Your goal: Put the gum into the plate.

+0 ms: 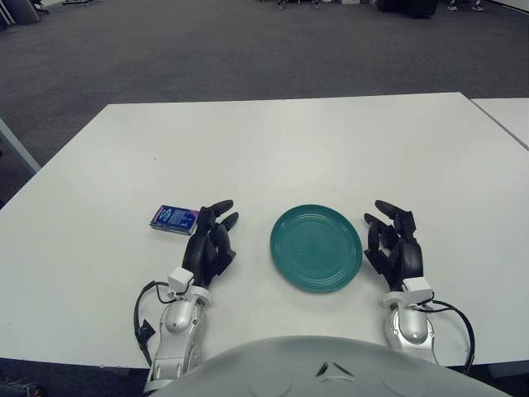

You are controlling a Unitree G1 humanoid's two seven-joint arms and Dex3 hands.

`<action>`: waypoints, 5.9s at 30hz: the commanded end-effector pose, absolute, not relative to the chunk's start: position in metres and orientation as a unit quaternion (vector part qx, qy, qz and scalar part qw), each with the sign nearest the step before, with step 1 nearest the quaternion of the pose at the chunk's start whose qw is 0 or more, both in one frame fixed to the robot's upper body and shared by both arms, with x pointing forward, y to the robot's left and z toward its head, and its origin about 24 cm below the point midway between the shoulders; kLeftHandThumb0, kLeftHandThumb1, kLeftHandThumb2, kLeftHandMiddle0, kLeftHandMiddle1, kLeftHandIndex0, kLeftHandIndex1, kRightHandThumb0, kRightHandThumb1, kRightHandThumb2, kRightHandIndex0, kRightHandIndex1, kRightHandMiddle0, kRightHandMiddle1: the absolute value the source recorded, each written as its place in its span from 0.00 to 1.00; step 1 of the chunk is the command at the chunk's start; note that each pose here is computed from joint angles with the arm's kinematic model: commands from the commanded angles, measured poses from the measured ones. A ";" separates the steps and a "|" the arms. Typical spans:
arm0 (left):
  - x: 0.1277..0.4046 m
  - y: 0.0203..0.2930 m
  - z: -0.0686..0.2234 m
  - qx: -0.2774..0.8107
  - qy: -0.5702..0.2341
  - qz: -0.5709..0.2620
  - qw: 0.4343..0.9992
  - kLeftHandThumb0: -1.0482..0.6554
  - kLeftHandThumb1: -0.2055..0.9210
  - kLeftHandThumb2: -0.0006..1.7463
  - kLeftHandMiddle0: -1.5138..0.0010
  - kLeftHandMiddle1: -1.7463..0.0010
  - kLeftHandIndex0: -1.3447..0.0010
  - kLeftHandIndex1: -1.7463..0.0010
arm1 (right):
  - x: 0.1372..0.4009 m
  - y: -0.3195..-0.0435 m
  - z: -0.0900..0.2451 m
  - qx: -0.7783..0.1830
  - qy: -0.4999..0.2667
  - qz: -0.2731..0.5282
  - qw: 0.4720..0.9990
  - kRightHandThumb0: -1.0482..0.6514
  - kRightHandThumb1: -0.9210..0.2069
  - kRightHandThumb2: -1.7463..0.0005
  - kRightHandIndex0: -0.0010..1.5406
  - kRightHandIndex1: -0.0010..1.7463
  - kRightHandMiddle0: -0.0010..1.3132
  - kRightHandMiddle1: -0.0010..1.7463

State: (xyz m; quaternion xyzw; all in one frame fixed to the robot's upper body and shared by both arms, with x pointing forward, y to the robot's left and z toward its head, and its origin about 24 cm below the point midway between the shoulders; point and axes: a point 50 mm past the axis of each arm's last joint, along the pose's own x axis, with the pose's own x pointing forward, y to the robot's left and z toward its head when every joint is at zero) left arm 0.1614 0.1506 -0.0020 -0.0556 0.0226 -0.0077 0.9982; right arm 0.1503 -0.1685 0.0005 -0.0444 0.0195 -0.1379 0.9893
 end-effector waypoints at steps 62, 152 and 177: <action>0.265 0.300 0.084 0.649 0.039 -0.393 0.651 0.03 0.87 0.18 0.98 0.92 1.00 0.51 | 0.135 -0.182 -0.019 -0.050 0.089 -0.136 0.985 0.26 0.00 0.57 0.28 0.29 0.00 0.60; 0.285 0.254 0.009 0.573 0.112 -0.318 0.747 0.34 0.51 0.72 0.29 0.00 0.57 0.00 | 0.136 -0.184 -0.023 -0.055 0.100 -0.139 0.984 0.24 0.00 0.57 0.28 0.30 0.00 0.60; 0.284 0.224 0.084 0.432 -0.040 -0.256 0.864 0.32 0.42 0.79 0.21 0.00 0.51 0.00 | 0.138 -0.186 -0.024 -0.054 0.099 -0.138 0.984 0.24 0.00 0.58 0.29 0.30 0.00 0.61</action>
